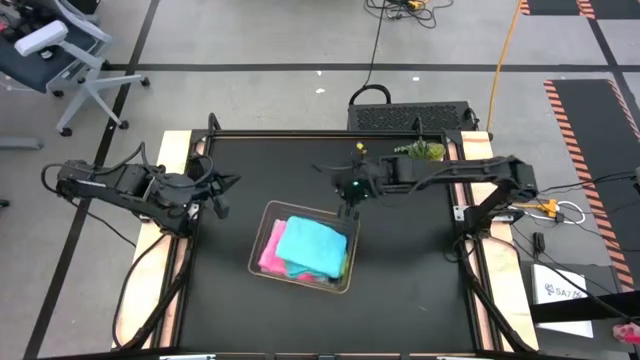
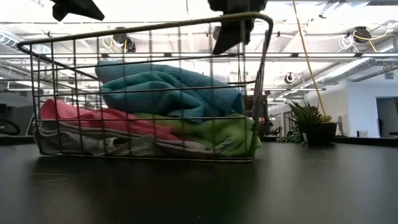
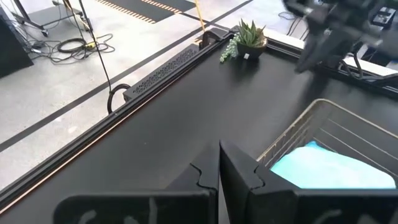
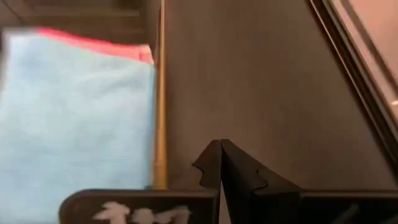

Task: Fold microfiber towels
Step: Move the wire basket to the center

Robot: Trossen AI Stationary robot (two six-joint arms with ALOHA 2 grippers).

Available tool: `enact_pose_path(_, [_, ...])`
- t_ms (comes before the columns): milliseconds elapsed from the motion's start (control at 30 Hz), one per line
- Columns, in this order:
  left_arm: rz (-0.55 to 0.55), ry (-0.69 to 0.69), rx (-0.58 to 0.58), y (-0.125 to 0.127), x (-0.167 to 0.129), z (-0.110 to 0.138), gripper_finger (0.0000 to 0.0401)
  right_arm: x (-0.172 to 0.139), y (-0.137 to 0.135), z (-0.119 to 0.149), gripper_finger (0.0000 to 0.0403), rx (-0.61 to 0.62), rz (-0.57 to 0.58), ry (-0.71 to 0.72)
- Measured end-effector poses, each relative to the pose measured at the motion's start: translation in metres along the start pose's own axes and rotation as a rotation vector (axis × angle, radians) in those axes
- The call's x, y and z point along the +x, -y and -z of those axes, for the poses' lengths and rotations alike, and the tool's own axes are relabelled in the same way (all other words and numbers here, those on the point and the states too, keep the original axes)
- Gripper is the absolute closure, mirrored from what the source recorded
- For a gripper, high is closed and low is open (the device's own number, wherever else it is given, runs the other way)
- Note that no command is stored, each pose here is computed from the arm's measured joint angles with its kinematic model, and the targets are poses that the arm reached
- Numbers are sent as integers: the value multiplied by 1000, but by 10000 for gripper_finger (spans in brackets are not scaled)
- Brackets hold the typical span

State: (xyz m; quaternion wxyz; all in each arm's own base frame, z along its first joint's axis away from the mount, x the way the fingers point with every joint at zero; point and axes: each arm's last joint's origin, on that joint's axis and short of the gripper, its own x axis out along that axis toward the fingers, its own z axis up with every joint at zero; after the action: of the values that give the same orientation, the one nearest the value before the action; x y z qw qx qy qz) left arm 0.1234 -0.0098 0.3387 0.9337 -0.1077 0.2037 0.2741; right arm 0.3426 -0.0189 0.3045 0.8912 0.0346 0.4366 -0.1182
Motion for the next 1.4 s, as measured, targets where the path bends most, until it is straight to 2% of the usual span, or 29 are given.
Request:
enact_pose_path(133, [-2,-7,-12,0,0,1,391,-24,-20,7,403,70,-72,-8])
enact_pose_path(233, [-9,-86,-53,-3,0,8,391,-39,-44,23,403,131,-98,-95])
enact_pose_path(333, [-25,-325,-152,-6,2,26,391,-47,-69,42,403,188,-89,-182])
enact_pose_path(433, [-65,-584,-224,-1,10,49,391,-43,-89,60,403,239,-91,-226])
enact_pose_path(567, [-94,-756,-250,17,33,79,391,-22,-102,86,403,305,-98,-241])
enact_pose_path(700, [-91,-770,-256,35,59,98,391,-1,-104,107,403,349,-106,-239])
enact_pose_path(967, [37,-683,-267,66,91,100,391,17,-97,116,403,359,-137,-213])
enact_pose_path(1167, [35,-644,-282,65,103,97,392,21,-89,107,403,335,-150,-153])
enact_pose_path(1400, [-5,-605,-317,54,115,90,392,26,-73,104,403,288,-104,-167])
